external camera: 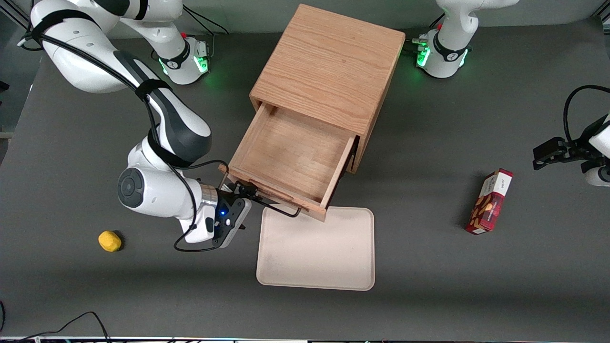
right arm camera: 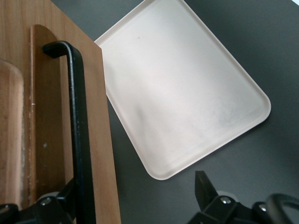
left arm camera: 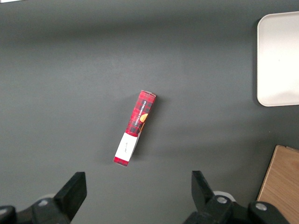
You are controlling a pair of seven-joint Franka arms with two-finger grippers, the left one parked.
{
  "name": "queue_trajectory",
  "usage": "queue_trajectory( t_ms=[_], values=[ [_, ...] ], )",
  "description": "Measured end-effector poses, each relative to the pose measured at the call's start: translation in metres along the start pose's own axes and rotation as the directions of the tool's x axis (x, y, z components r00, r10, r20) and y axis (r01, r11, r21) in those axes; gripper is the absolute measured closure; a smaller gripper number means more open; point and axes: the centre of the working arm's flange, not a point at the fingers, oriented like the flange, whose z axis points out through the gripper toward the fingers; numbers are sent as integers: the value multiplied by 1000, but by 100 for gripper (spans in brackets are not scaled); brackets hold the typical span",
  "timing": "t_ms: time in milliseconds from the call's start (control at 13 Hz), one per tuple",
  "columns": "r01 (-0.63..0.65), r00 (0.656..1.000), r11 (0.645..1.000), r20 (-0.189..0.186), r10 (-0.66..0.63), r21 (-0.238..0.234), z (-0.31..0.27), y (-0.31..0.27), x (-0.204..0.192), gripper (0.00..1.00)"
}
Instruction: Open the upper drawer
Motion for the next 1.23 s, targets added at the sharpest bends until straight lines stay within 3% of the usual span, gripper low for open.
queue_trajectory(
  t_ms=[462, 1000, 1231],
  values=[
    [-47, 999, 999, 17, 46, 15, -5, -7, 5, 0],
    [-219, 973, 973, 92, 212, 73, -48, -49, 23, 0],
    [-303, 947, 952, 124, 295, 50, -97, -55, 20, 0]
  ],
)
